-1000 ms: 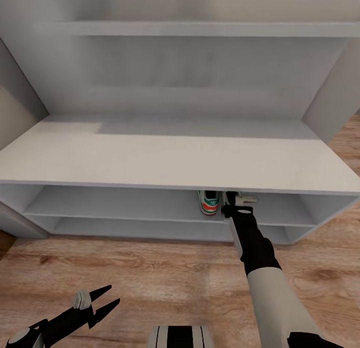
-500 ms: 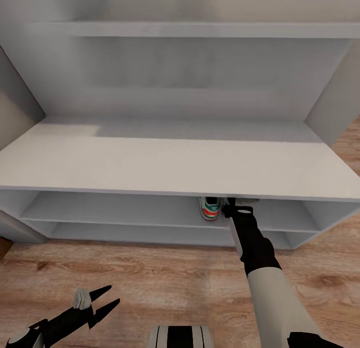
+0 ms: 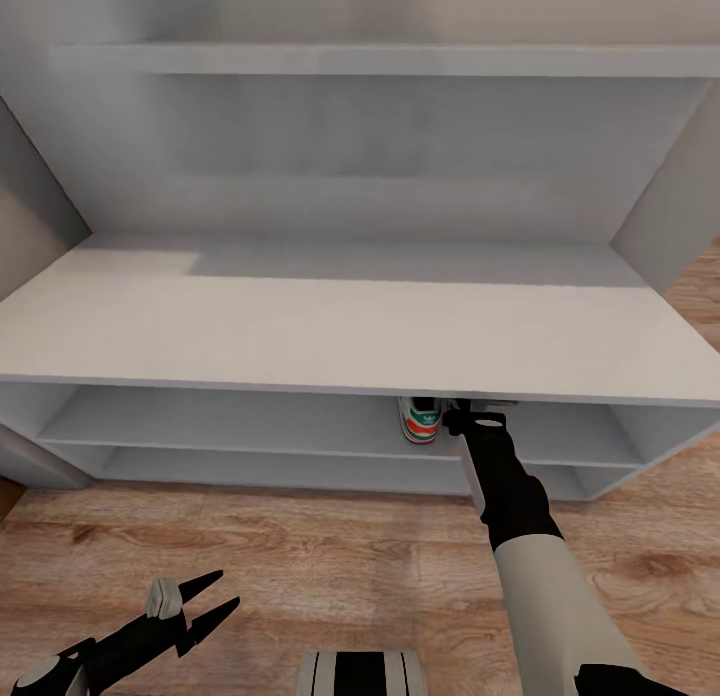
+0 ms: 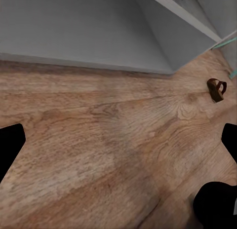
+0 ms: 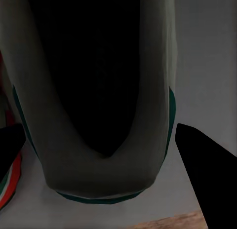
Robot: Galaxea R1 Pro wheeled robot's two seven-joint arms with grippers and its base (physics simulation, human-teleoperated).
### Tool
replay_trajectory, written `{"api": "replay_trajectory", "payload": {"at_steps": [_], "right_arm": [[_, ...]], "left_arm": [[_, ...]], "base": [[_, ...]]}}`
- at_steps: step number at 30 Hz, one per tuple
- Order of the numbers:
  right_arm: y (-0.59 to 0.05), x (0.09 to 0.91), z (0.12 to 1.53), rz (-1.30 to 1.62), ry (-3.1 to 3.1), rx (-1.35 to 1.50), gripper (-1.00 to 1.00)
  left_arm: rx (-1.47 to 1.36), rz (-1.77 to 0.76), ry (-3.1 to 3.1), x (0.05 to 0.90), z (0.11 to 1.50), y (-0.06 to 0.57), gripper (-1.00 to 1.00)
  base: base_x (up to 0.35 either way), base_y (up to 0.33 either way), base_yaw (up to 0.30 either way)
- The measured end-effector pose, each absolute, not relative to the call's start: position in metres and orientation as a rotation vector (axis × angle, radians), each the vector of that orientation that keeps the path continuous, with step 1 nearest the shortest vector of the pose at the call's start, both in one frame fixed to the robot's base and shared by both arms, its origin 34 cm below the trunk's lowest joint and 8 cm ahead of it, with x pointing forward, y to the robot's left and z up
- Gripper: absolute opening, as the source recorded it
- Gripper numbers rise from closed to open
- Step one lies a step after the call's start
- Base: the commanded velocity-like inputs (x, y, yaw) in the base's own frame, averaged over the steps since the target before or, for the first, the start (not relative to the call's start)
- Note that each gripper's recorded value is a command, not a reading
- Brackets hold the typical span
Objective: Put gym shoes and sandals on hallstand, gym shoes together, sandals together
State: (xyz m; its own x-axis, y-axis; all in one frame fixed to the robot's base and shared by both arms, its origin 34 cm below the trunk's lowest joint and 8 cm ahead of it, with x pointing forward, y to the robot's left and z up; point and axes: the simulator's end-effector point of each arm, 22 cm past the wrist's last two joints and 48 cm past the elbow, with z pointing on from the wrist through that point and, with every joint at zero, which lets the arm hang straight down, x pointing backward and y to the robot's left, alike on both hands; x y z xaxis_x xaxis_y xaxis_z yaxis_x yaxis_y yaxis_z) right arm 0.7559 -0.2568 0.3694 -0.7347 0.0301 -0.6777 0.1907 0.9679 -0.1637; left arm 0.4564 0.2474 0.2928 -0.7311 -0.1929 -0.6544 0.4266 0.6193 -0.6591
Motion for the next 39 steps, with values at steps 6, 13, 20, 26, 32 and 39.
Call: {"api": "replay_trajectory", "payload": {"at_steps": [6, 13, 20, 26, 32, 39], "right_arm": [[-0.253, 0.748, 0.355, -0.283, 2.421, 0.146, 1.00], [-0.253, 0.749, 0.356, -0.283, 2.417, 0.148, 1.00], [-0.253, 0.748, 0.354, -0.283, 2.421, 0.147, 1.00], [-0.253, 0.748, 0.354, -0.283, 2.422, 0.146, 1.00], [-0.253, 0.748, 0.354, -0.283, 2.422, 0.146, 1.00], [-0.253, 0.748, 0.354, -0.283, 2.422, 0.146, 1.00]], "left_arm": [[0.182, -1.109, 2.127, 0.456, 0.293, 0.248, 1.00], [0.181, -1.109, 2.128, 0.456, 0.292, 0.248, 1.00], [0.177, -1.105, 2.125, 0.457, 0.292, 0.249, 1.00], [0.177, -1.103, 2.123, 0.457, 0.293, 0.250, 1.00], [0.176, -1.103, 2.124, 0.457, 0.292, 0.250, 1.00], [0.175, -1.103, 2.123, 0.457, 0.293, 0.250, 1.00]], "base": [[0.000, 0.000, 0.000], [0.000, 0.000, 0.000], [-0.170, 0.000, 0.000], [-0.313, 0.000, 0.000], [-0.332, 0.000, 0.000], [-0.336, 0.000, 0.000]]}}
